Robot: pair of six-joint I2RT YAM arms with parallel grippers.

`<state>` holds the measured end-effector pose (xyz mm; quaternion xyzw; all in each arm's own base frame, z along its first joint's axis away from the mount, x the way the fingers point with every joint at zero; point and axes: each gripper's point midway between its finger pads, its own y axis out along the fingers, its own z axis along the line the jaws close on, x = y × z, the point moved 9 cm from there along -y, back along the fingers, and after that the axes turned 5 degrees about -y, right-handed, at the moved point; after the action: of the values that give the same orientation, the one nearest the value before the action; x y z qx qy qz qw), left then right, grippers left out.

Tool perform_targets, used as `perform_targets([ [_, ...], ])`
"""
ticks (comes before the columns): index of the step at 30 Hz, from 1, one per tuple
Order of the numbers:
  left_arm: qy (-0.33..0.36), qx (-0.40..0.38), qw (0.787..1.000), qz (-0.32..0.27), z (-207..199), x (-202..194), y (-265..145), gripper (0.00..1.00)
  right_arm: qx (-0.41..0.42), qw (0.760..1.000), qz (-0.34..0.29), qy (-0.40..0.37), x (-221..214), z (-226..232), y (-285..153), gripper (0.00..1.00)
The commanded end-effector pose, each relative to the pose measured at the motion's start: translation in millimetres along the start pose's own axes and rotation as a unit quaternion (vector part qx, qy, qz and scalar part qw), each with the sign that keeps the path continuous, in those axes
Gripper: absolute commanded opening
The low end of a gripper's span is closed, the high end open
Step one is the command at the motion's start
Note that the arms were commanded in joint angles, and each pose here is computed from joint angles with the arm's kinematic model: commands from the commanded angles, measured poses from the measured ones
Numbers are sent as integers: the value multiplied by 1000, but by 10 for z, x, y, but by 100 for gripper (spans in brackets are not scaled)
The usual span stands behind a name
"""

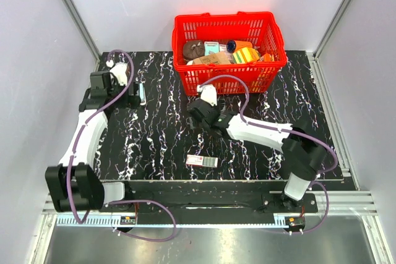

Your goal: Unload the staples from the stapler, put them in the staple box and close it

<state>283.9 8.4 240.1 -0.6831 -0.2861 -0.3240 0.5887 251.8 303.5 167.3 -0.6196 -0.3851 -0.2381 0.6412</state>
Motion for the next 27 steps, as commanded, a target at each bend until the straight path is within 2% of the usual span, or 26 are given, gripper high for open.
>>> perform_targets([
  [1, -9, 46, 999, -13, 77, 161, 293, 99, 42, 996, -69, 47, 163, -69, -238, 99],
  [5, -35, 59, 998, -17, 118, 256, 576, 99, 59, 992, -95, 64, 137, -150, -355, 99],
  [9, -33, 70, 997, 4, 72, 293, 842, 99, 59, 986, -123, 91, 98, -242, -465, 99],
  [11, -35, 74, 997, 8, 83, 314, 958, 99, 59, 986, -128, 90, 70, -251, -518, 96],
  [16, -41, 92, 994, 29, 152, 329, 1275, 88, 65, 986, -137, 76, 50, -273, -662, 90],
  [20, -68, 111, 990, 49, 188, 296, 1470, 62, 65, 985, -142, 79, 96, -325, -738, 89],
  [22, -74, 117, 989, 59, 209, 274, 1555, 58, 72, 983, -148, 85, 109, -344, -786, 89],
  [27, -80, 130, 986, 65, 246, 291, 1694, 57, 72, 982, -150, 91, 167, -400, -886, 88],
])
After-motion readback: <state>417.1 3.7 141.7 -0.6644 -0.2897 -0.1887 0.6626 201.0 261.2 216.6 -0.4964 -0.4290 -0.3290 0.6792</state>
